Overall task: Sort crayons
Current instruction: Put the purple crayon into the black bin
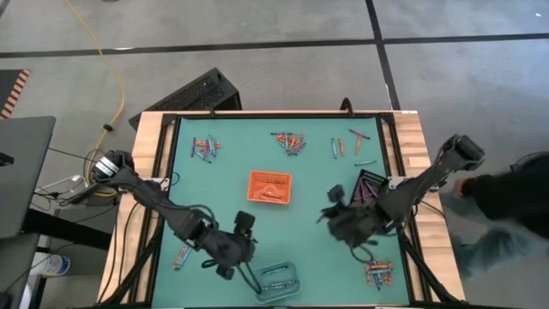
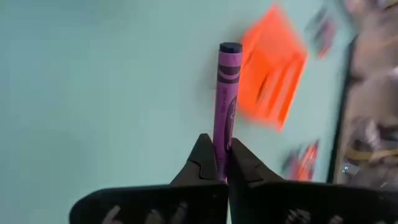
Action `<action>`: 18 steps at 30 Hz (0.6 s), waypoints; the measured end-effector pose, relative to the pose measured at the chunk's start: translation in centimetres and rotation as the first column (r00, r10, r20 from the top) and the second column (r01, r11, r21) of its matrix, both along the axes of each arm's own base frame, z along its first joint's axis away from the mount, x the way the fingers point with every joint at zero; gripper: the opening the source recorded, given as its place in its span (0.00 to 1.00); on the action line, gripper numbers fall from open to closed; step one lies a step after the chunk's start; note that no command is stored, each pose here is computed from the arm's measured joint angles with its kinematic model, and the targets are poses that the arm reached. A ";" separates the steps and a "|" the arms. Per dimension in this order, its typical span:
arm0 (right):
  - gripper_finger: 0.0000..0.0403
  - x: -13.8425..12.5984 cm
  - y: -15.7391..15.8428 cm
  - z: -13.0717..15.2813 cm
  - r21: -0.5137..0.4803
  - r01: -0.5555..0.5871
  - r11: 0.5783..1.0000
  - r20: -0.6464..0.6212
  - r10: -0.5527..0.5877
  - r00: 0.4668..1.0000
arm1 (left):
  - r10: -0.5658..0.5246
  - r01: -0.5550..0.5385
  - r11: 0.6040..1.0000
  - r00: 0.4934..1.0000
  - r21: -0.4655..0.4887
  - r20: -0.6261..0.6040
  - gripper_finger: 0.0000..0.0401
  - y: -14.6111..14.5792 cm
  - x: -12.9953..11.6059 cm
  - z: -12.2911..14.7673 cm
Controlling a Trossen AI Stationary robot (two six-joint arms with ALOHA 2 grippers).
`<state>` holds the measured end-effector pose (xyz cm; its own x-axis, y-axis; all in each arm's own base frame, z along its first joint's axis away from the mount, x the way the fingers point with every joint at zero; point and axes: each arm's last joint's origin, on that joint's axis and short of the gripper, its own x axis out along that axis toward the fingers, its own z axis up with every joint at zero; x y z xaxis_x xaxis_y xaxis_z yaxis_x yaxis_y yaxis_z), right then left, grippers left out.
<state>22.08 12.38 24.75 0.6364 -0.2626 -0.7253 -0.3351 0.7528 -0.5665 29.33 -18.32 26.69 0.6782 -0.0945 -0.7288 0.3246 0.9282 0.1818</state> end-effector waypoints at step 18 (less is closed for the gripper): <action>0.01 -5.2 -8.0 0.3 -0.074 0.259 0.963 -0.584 -0.253 0.772 | 0.042 -0.042 0.999 0.997 0.001 -0.069 0.46 -4.4 -4.7 -0.7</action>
<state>16.84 4.42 25.07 0.0019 -0.3452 -0.9385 -0.3923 0.8630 -0.3183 24.63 -22.71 26.02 0.6300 -0.0672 -0.7737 0.2968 0.9415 0.1599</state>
